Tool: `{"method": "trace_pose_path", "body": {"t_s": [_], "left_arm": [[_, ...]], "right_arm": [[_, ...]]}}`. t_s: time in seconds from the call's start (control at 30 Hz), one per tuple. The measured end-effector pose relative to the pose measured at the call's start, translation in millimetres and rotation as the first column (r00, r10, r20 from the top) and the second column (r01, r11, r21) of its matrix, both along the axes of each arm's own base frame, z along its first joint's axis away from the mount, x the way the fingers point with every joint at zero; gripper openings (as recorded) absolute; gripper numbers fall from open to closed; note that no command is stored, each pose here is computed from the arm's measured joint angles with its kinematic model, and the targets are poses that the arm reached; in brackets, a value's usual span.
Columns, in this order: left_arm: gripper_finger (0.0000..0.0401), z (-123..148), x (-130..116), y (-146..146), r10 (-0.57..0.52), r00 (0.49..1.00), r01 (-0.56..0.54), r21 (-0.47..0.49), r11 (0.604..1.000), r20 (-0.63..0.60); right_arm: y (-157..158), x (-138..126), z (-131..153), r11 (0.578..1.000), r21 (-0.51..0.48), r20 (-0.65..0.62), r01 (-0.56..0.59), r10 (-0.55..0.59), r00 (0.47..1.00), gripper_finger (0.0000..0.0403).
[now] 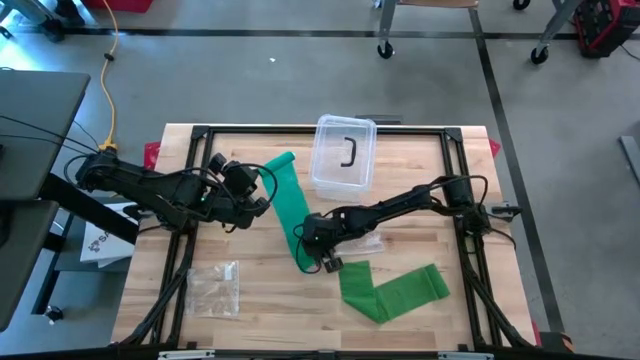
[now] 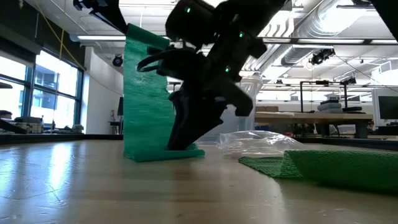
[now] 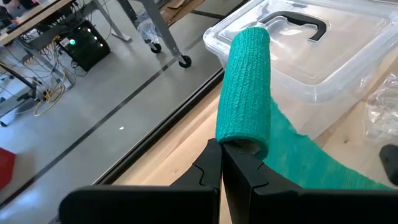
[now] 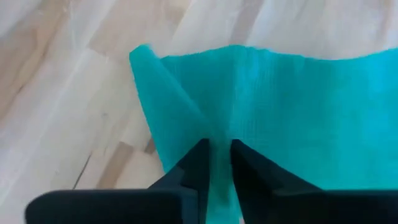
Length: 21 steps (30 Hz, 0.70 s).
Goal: Roll bandage
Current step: Roll the blue bandage
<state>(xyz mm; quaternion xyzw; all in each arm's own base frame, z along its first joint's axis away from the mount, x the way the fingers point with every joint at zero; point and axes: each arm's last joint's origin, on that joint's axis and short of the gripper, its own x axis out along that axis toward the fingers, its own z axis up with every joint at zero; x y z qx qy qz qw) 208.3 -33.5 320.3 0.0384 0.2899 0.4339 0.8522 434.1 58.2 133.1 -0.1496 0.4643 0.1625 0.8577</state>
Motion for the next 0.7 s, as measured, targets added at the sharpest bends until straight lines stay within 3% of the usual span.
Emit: {"method": "trace_pose_path", "body": {"t_s": [0.17,0.33,0.5,0.7], "left_arm": [[0.0000,0,0,0,0.000,1.000,0.000,0.000,1.000,-0.001],[0.0000,0,0,0,0.000,1.000,0.000,0.001,1.000,-0.001],[0.0000,0,0,0,0.000,1.000,0.000,0.000,1.000,-0.001],[0.0000,0,0,0,-0.001,1.000,0.001,0.000,1.000,-0.002]], "right_arm": [[1,-1,10,0.998,0.007,0.020,0.056,-0.056,0.998,0.0120],[1,1,10,0.997,-0.061,0.052,0.052,-0.049,0.997,0.0182],[9,2,10,0.997,-0.058,0.076,-0.056,0.060,0.995,0.0181],[0,2,3,0.998,-0.038,0.033,-0.045,0.046,0.998,0.0124]]}}
